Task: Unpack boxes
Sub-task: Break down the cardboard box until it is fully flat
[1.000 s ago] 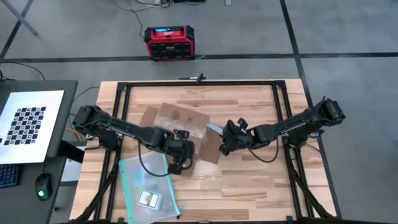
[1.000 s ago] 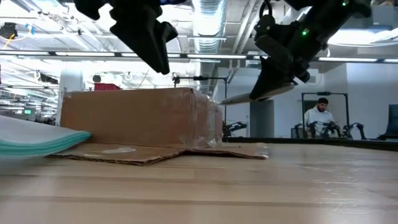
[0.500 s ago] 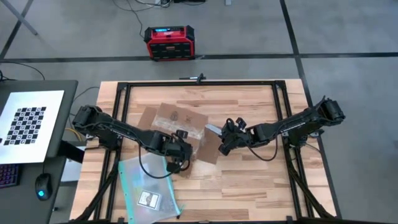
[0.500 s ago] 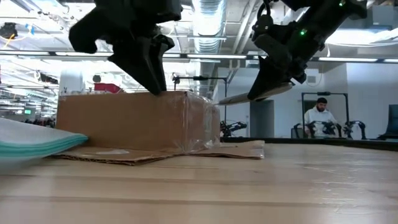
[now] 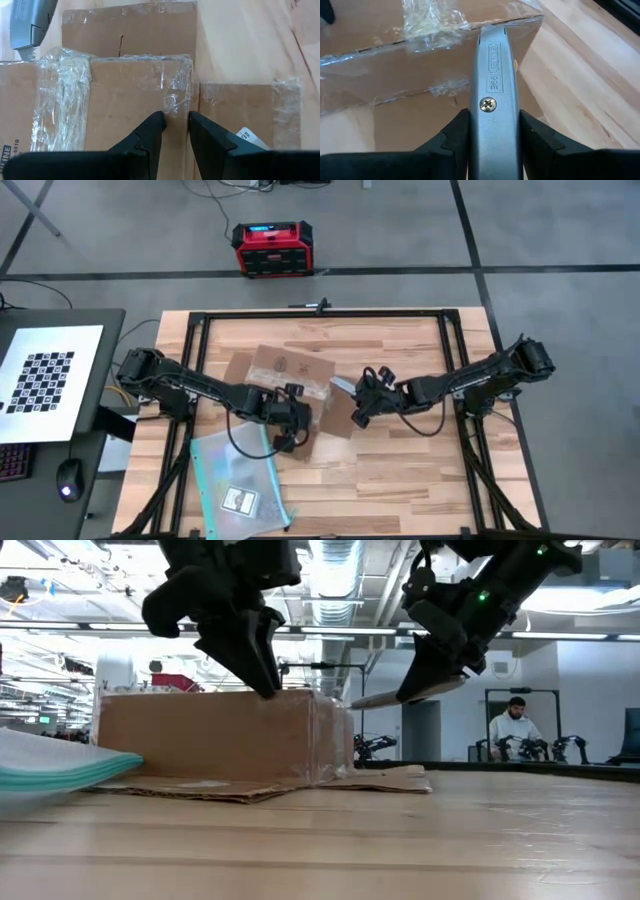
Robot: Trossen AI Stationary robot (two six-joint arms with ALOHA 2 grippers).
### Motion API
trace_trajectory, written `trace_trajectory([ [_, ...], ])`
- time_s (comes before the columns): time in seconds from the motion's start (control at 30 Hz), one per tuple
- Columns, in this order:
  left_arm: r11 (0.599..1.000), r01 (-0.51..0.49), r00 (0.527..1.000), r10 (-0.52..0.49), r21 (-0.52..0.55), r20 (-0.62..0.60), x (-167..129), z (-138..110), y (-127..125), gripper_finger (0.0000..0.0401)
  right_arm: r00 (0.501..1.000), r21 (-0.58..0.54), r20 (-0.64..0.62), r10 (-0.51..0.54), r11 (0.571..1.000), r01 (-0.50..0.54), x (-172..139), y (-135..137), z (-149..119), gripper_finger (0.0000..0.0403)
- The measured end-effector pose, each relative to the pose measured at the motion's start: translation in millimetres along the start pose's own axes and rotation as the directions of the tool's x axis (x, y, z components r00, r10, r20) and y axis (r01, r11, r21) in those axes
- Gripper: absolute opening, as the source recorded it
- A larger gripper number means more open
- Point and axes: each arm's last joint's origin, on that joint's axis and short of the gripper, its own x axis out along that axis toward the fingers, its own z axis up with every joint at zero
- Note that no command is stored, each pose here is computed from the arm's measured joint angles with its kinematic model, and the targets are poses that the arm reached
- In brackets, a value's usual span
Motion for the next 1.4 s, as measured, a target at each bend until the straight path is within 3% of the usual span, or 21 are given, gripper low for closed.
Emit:
trace_trajectory([
  [0.87, 0.996, -0.014, 1.000, 0.012, -0.094, -0.015, 0.3, -1.4, 1.8, 0.0082, 0.976, -0.173, -0.065, 0.207, 0.961, -0.216, -5.0, 9.6, 8.6, 0.0122],
  [1.3, 0.995, -0.015, 1.000, 0.013, -0.097, -0.021, 0.4, -1.9, 2.0, 0.0082, 0.973, -0.196, -0.100, 0.210, 0.954, -0.226, -10.2, 7.1, 8.8, 0.0122],
  [1.33, 0.995, -0.016, 1.000, 0.013, -0.097, -0.023, 0.4, -2.2, 2.0, 0.0082, 0.968, -0.197, -0.112, 0.224, 0.950, -0.242, -12.6, 6.2, 8.8, 0.0122],
  [1.37, 0.995, -0.032, 0.999, 0.030, -0.096, -0.029, 0.5, -2.6, 2.6, 0.0082, 0.938, -0.196, -0.158, 0.307, 0.922, -0.335, -16.0, 7.3, 8.2, 0.0122],
  [1.4, 0.992, -0.078, 0.997, 0.075, -0.099, -0.035, 1.2, -3.0, 4.7, 0.0082, 0.884, -0.196, -0.202, 0.421, 0.867, -0.458, -21.1, 10.0, 9.2, 0.0121],
])
